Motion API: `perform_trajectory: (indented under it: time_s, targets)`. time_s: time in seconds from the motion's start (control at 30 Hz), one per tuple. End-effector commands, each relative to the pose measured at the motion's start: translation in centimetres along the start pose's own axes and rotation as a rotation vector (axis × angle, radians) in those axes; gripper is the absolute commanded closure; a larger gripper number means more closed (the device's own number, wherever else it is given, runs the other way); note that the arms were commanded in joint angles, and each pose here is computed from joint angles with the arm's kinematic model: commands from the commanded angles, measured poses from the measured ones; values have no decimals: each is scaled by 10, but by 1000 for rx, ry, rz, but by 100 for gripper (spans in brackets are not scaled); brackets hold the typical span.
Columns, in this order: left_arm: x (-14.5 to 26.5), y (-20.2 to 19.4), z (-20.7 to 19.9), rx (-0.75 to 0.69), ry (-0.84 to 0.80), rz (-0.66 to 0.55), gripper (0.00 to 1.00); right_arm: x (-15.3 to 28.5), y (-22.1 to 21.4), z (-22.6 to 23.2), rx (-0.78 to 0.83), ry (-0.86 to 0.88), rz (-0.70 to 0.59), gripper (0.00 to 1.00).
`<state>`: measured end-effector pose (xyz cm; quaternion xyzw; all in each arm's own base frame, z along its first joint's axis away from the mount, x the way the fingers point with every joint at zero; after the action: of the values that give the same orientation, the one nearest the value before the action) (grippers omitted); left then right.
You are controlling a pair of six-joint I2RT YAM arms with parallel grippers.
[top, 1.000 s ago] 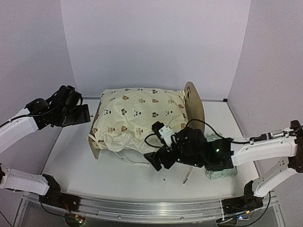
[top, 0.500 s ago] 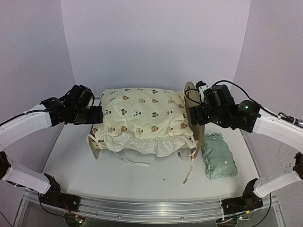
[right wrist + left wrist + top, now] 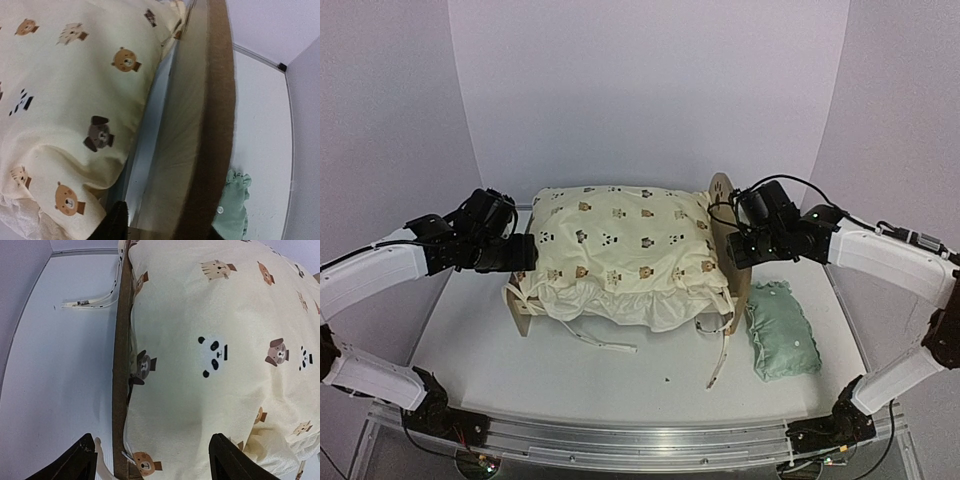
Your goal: Set up the pet bed
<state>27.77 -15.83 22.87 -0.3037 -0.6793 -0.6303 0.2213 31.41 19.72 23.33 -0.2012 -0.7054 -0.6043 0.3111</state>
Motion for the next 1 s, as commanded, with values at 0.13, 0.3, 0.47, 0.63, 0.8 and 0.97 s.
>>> perform_trajectory:
  time_s: [0.13,0.3,0.47,0.63,0.8,0.97]
  targets:
    - [19,13,-4,22,-78,-62,28,11,6,25,-121,149,-10,85]
    - [32,18,-7,12,-124,-92,30,17,5,50,-82,129,-42,86]
    - [32,19,-10,-10,-131,-68,31,11,2,81,-52,132,-35,87]
    - [36,21,-11,-12,-147,-71,32,8,-7,105,-93,121,-39,88]
    - [41,26,-16,-28,-160,-71,32,9,-13,141,-85,193,-24,88]
    - [42,28,-28,-62,-183,-64,33,9,-17,164,-48,276,15,75]
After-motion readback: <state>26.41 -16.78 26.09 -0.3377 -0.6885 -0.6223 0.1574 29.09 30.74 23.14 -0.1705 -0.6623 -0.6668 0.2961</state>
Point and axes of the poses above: each gripper's point midway between its finger pads, its own x axis back along the fingers, its own z axis along the line the jaws close on, y = z × x, the point moved 4 cm from there along x, back along the fingers, and after that the axes turned 4 degrees about -x, right-handed, at the moved point
